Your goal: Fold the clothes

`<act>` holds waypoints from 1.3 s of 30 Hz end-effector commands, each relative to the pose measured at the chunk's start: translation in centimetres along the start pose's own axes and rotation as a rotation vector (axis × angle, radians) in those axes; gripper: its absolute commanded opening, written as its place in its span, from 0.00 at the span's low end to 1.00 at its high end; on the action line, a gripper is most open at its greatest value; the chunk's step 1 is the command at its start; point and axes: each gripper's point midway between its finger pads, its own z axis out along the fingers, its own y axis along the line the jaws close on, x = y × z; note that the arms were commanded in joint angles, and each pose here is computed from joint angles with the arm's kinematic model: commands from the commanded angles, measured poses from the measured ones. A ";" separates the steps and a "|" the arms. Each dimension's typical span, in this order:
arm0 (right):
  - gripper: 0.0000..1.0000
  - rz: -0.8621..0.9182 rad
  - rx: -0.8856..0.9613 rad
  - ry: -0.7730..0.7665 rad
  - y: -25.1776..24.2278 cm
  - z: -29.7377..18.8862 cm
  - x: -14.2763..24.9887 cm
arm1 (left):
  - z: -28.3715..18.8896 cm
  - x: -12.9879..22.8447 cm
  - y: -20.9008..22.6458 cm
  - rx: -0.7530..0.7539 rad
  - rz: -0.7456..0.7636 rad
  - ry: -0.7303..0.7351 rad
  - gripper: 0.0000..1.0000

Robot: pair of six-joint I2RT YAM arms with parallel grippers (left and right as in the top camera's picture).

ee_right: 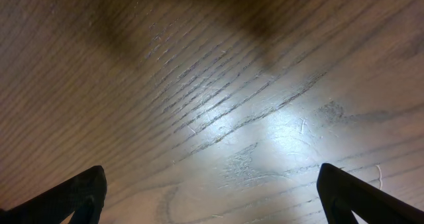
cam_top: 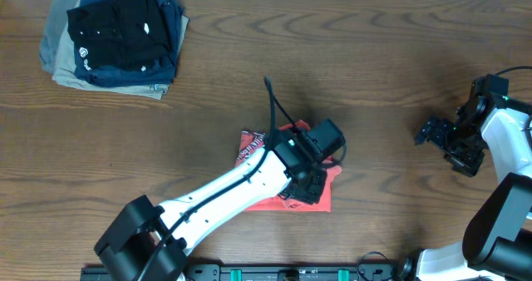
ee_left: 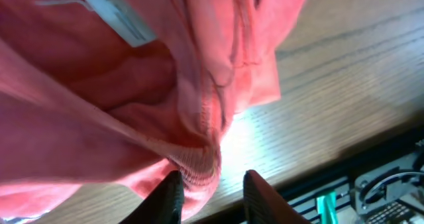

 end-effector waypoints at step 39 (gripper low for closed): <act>0.99 -0.005 -0.005 -0.012 0.1 -0.3 -0.5 | 2.0 -8.7 3.2 0.027 -0.024 -0.147 0.59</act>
